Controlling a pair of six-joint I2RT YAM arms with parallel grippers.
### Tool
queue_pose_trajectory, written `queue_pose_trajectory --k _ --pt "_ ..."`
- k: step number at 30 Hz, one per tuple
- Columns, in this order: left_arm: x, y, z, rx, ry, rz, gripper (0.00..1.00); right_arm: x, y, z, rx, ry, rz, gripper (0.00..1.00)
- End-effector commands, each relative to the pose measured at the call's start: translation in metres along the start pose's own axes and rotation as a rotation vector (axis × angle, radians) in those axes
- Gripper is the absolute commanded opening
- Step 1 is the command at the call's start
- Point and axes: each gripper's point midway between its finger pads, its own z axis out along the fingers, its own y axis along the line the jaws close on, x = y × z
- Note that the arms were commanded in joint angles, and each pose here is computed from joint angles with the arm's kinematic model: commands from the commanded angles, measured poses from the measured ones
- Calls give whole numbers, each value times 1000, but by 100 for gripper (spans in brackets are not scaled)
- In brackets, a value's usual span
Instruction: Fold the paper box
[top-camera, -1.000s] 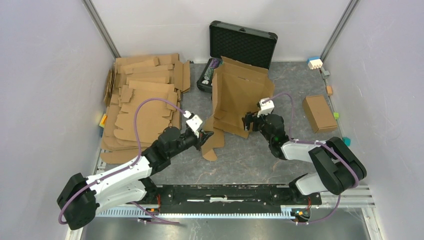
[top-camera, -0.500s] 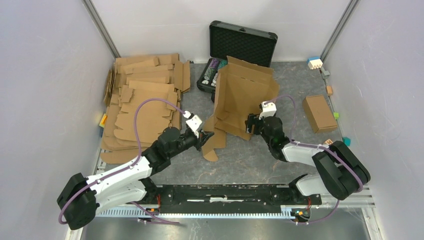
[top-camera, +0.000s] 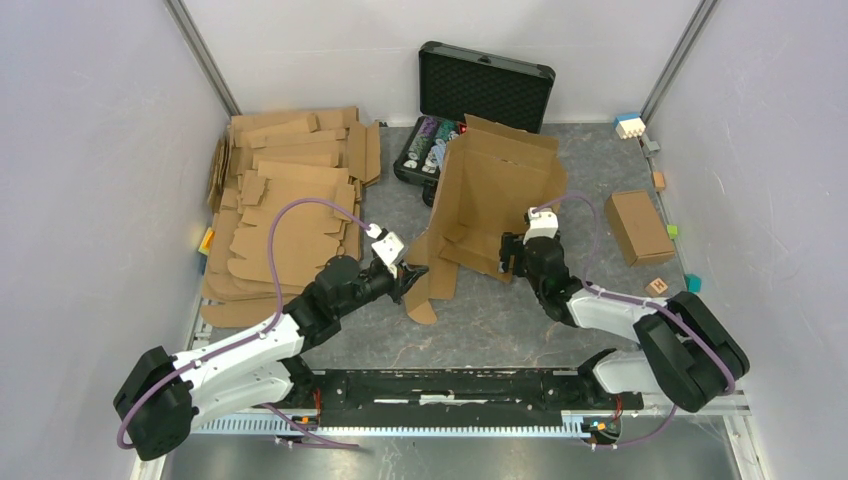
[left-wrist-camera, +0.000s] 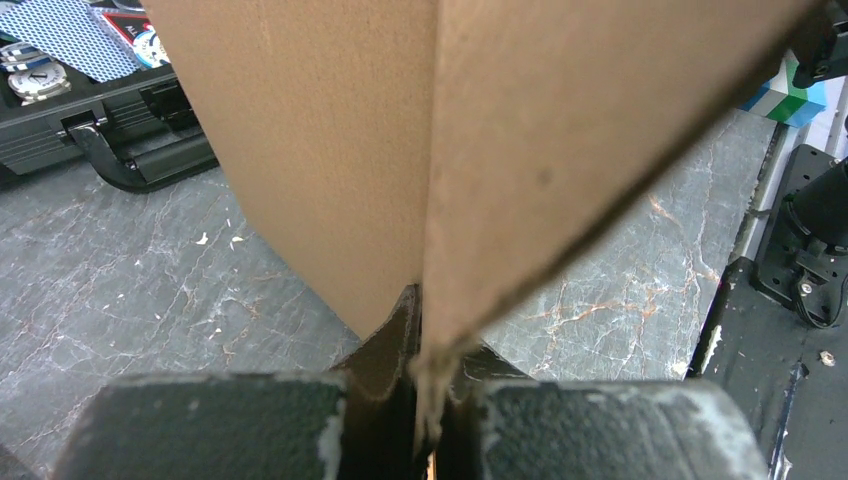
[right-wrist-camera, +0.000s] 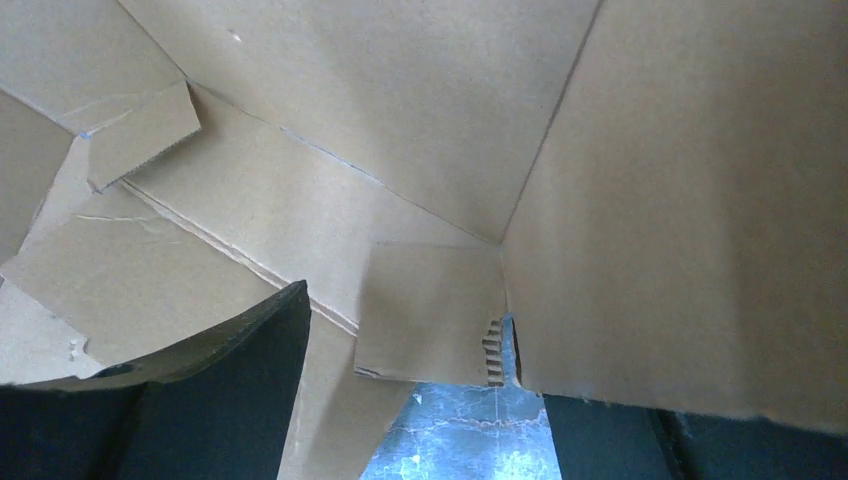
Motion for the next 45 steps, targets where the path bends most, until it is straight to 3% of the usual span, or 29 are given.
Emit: queue_pose_trajectory --k 1,5,9,16,24,29,35,45 --pt "-1 -6 -1 26 -9 -26 9 -16 -4 -7 18 -67 28 80" --pt "0 -6 -1 29 -5 -26 9 -19 -1 -12 -1 -73 33 74" --pt "0 -6 0 29 -3 -25 9 -16 -7 -14 34 -47 13 90" --pt "0 -6 0 29 -3 -23 9 -14 -10 -21 34 -56 20 86" --pt "1 -7 0 35 1 -22 9 -13 32 -28 -159 -65 -25 95" --pt "2 -8 1 37 5 -23 9 -13 49 -27 -240 -52 -19 94" --pt "2 -8 2 39 9 -23 9 -6 74 -23 -346 23 -69 98" --pt "3 -8 2 41 13 -26 9 -2 80 -22 -375 38 -111 98"
